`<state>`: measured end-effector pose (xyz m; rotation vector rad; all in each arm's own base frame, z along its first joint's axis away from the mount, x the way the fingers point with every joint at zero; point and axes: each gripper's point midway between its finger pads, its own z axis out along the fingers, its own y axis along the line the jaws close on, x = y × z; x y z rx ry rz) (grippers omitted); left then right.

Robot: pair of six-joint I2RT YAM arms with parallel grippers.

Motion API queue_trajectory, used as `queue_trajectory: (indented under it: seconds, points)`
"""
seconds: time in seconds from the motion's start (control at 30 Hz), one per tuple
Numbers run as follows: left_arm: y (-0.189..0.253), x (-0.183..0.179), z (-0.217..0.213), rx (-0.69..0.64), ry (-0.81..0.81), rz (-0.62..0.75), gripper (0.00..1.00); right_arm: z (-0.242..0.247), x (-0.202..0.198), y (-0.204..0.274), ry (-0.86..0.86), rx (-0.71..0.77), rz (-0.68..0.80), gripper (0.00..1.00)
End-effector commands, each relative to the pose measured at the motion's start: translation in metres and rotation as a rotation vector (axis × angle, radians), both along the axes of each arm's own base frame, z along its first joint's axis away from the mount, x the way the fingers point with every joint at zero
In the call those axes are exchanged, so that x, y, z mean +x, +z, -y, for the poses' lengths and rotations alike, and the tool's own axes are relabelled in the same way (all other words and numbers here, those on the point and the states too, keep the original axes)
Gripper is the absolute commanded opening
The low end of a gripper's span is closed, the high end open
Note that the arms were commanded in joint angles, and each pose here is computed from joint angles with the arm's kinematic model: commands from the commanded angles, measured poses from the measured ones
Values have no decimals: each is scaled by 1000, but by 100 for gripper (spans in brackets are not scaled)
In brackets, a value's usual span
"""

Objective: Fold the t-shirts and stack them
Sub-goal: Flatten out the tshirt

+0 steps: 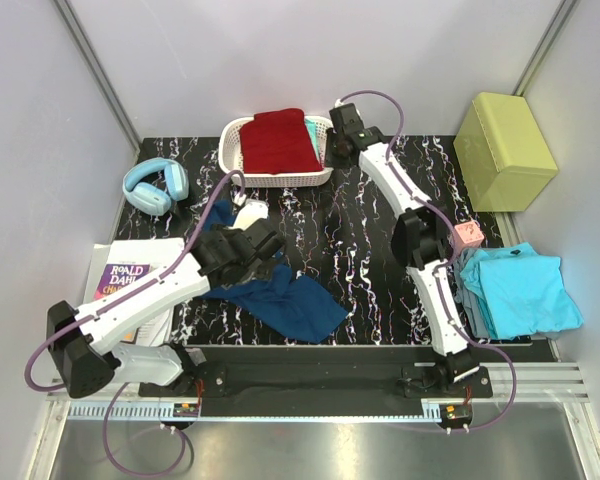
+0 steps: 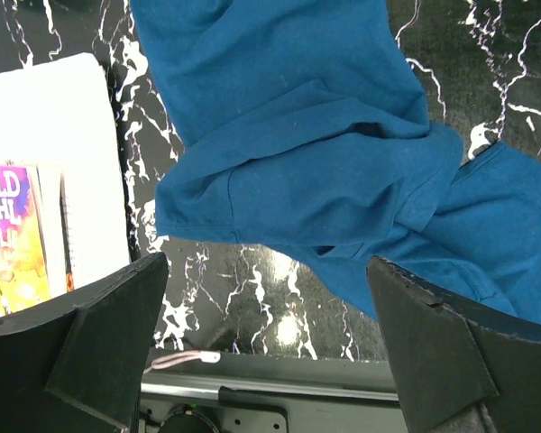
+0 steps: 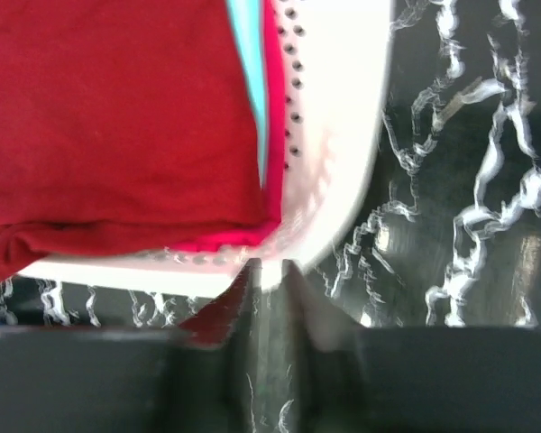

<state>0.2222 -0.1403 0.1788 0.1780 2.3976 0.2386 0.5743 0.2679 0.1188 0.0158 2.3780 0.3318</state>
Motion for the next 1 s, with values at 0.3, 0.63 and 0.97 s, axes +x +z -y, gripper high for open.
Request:
queue_trajectory:
  seconds: [0.3,0.63,0.97]
  points:
    - [-13,140,0,-163,139,66,99,18,-152,177,24,-10,178,96]
    - [-47,244,20,-214,181,-7,55,89,-233,217,-36,-35,259,87]
    - [-63,285,22,-160,182,-37,0,96,-253,224,-10,-20,254,56]
